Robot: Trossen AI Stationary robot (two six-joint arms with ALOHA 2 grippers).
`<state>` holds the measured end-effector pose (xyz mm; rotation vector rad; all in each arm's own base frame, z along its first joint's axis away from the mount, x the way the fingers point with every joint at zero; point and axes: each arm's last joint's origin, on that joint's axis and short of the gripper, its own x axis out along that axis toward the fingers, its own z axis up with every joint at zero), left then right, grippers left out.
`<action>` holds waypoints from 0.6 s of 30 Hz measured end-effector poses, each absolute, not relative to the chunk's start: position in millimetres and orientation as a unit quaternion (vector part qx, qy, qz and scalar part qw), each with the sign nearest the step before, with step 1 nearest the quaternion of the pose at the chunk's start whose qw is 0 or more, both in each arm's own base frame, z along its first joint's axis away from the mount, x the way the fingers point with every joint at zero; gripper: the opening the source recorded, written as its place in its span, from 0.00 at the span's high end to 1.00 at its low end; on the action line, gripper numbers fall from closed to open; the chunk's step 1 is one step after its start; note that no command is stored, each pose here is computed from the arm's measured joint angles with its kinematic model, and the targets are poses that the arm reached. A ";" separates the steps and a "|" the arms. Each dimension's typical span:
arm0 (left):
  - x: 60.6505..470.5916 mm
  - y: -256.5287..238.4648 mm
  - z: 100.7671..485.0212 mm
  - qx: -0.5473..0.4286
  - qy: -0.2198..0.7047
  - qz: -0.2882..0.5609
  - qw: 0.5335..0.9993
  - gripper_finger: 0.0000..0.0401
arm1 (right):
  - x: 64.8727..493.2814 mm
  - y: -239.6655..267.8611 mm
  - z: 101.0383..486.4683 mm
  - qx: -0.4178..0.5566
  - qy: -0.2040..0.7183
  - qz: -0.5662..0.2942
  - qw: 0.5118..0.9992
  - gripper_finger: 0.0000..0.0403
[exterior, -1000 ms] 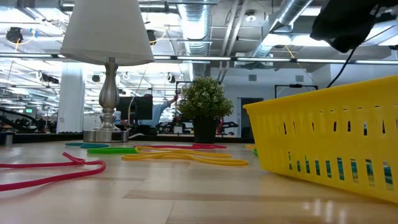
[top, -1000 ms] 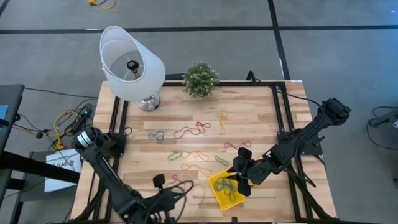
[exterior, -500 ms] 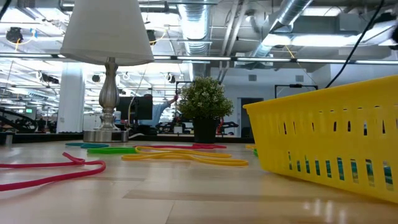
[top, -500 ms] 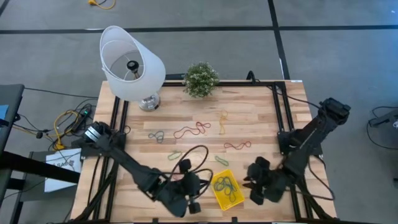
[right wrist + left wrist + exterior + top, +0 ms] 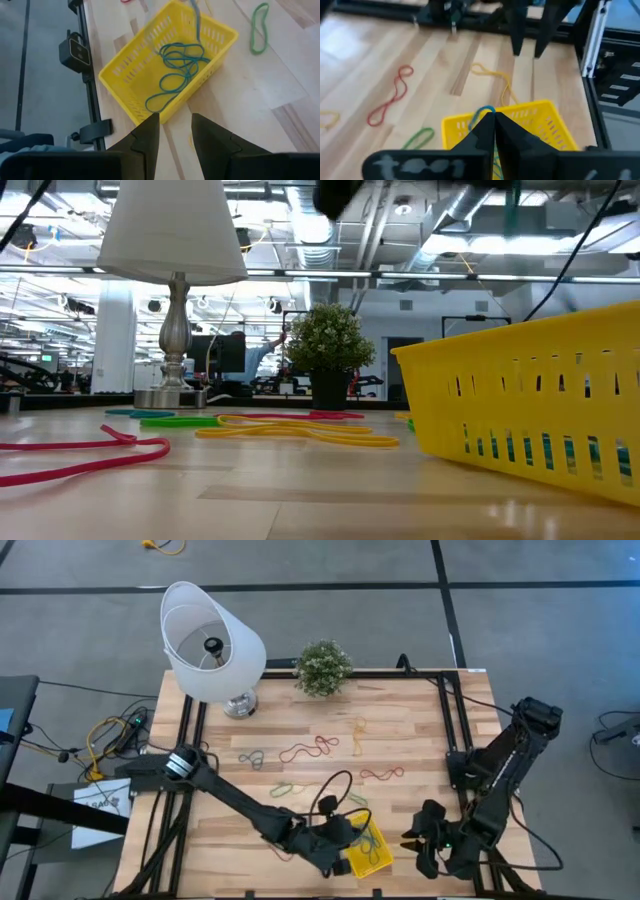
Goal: Pick and place items into bin
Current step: Put the bottom blue rubber band into the bin, then put the blue rubber band into the bin
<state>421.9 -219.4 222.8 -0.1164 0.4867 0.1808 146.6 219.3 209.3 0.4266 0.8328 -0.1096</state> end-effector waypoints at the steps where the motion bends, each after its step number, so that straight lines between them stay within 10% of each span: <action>1: 424.1 -217.7 218.5 -0.063 0.246 0.089 0.963 1.00 | 146.6 219.3 209.3 0.206 0.402 -0.053 0.891 0.73; 18: 426.3 -211.6 207.7 -0.065 0.299 0.045 0.951 0.72 | 155.6 212.5 209.1 0.208 0.399 -0.070 0.891 0.73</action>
